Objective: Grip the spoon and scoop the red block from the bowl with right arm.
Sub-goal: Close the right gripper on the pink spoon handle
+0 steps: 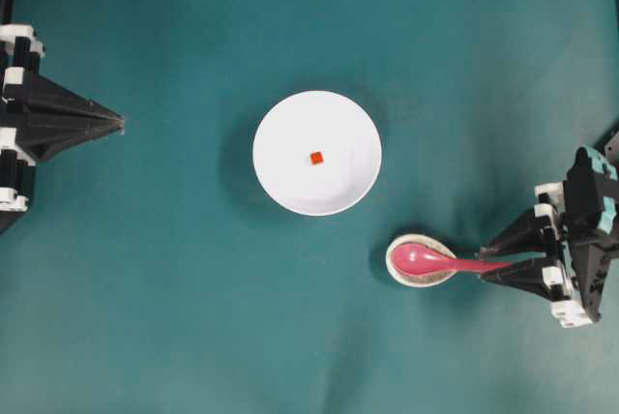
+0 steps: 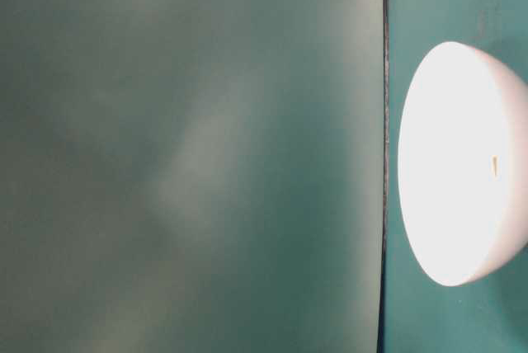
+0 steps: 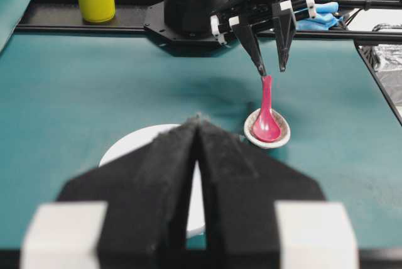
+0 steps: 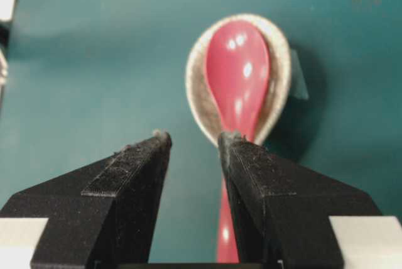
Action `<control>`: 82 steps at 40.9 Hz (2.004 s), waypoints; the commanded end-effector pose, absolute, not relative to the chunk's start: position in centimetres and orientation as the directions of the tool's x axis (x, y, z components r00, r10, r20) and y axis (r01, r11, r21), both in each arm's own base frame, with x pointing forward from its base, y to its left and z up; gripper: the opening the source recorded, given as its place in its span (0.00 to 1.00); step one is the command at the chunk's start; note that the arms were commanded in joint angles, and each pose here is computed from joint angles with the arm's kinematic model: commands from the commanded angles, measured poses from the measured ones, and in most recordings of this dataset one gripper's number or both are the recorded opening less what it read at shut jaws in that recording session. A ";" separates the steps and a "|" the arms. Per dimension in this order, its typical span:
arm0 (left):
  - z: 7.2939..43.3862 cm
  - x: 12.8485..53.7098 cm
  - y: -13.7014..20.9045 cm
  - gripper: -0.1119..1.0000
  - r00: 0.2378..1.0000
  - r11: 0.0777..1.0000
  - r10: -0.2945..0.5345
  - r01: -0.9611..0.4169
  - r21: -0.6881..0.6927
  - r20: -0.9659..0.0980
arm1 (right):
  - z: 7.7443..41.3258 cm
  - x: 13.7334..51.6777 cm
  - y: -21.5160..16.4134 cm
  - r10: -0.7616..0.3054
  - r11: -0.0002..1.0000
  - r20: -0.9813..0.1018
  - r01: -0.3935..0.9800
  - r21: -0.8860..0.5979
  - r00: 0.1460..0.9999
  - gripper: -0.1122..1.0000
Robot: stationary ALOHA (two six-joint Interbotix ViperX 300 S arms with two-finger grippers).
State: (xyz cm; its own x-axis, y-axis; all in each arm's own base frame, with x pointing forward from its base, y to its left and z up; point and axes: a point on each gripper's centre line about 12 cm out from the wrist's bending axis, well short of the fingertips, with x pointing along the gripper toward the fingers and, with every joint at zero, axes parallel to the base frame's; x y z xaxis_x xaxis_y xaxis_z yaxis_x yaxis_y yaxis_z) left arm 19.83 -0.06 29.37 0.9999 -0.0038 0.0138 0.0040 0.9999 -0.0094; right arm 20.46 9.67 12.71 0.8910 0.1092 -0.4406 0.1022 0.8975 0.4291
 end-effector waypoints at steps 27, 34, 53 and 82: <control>30.3 20.2 -0.1 0.11 0.999 1.000 -0.004 0.004 -0.009 0.032 | 10.2 20.4 10.0 0.089 0.946 -0.527 0.093 0.310 0.845 0.51; 30.3 20.2 -0.1 0.11 0.999 1.000 -0.004 0.004 -0.011 0.034 | 9.6 20.1 10.3 0.103 0.950 -0.561 0.085 0.299 0.821 0.51; 30.3 20.2 -0.1 0.11 0.999 1.000 -0.004 0.004 -0.011 0.034 | 8.3 19.7 10.5 0.088 0.969 -0.579 0.064 0.237 0.810 0.51; 30.3 20.2 -0.1 0.11 0.999 0.999 -0.005 0.007 -0.054 0.034 | 8.7 19.9 9.8 0.053 0.976 -0.514 0.065 0.209 0.856 0.51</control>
State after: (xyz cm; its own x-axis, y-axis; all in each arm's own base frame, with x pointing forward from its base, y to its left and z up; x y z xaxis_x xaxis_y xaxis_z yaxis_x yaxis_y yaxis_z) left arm 19.93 -0.06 29.23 1.0000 -0.0038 0.0061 0.0041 0.9985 -0.0539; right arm 19.59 9.35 8.26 0.8440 0.0382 -0.5350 0.0813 0.9768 0.1981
